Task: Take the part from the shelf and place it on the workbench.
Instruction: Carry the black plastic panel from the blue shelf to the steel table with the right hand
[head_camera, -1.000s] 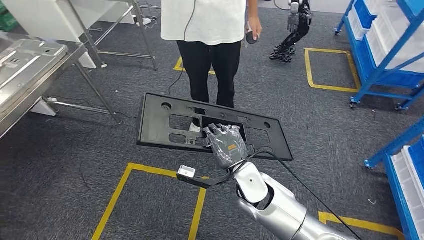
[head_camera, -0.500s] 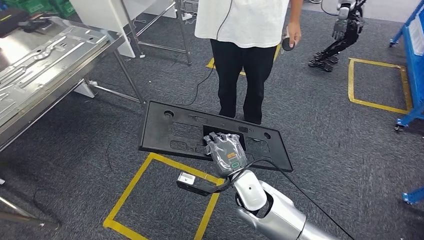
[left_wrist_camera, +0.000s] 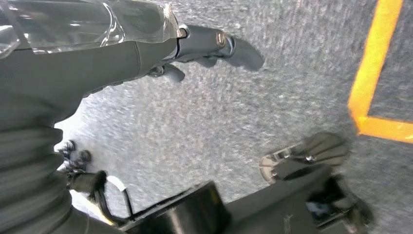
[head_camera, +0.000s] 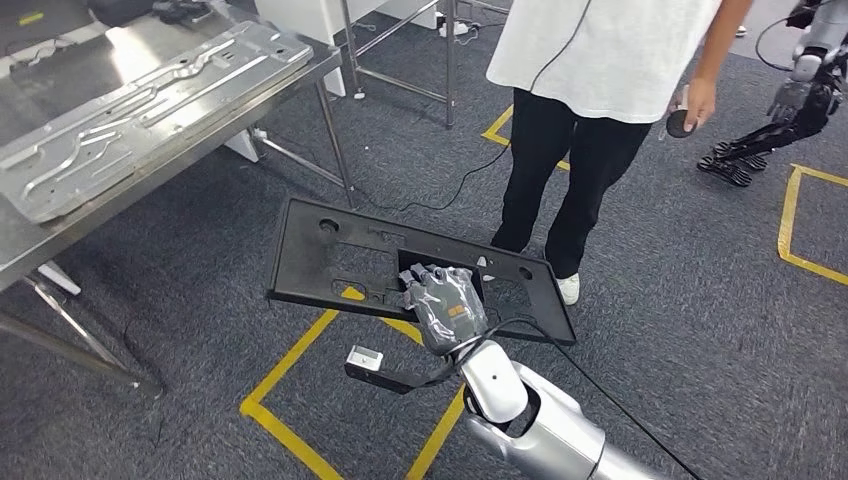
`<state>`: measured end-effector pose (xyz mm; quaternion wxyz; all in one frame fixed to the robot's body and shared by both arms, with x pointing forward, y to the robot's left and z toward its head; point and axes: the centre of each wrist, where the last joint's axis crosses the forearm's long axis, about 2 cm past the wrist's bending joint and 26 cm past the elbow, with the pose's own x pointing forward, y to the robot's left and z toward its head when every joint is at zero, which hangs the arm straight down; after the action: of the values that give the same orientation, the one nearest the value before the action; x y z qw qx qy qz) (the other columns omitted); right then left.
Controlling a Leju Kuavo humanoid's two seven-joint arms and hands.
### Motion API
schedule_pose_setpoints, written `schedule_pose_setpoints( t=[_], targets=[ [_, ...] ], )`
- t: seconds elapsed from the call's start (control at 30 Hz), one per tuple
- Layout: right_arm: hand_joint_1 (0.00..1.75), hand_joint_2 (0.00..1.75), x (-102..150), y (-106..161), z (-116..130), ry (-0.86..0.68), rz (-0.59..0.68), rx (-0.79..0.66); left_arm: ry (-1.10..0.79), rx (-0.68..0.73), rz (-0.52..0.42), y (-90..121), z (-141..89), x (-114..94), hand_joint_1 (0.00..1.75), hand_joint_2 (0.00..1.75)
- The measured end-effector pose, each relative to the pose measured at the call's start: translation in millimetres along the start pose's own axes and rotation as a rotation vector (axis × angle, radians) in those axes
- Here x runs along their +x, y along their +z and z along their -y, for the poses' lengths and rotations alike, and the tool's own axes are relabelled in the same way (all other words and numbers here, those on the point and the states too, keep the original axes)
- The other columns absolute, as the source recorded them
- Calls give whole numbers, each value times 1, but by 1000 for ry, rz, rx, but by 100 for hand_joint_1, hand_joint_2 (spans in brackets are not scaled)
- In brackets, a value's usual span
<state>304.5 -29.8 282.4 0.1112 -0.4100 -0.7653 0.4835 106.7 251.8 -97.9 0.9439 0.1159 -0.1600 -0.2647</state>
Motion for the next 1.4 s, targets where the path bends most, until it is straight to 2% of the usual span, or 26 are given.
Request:
schedule_pose_setpoints(
  t=[0.4,0.6,0.93,1.07,1.4],
  targets=[
    [175,175,2,1,-2,-4,1,7,-1,-11,-8,1,4,-4,0,175],
    [175,175,2,0,-1,-2,2,9,5,-7,2,0,0,4,0,175],
    [175,175,3,-4,3,3,9,1,5,-13,-19,1,4,0,0,175],
    [175,175,1,-1,0,-6,10,13,8,-18,-13,1,5,4,0,175],
    [175,175,1,-2,0,-30,18,14,16,-18,-45,2,8,0,0,175]
  ],
)
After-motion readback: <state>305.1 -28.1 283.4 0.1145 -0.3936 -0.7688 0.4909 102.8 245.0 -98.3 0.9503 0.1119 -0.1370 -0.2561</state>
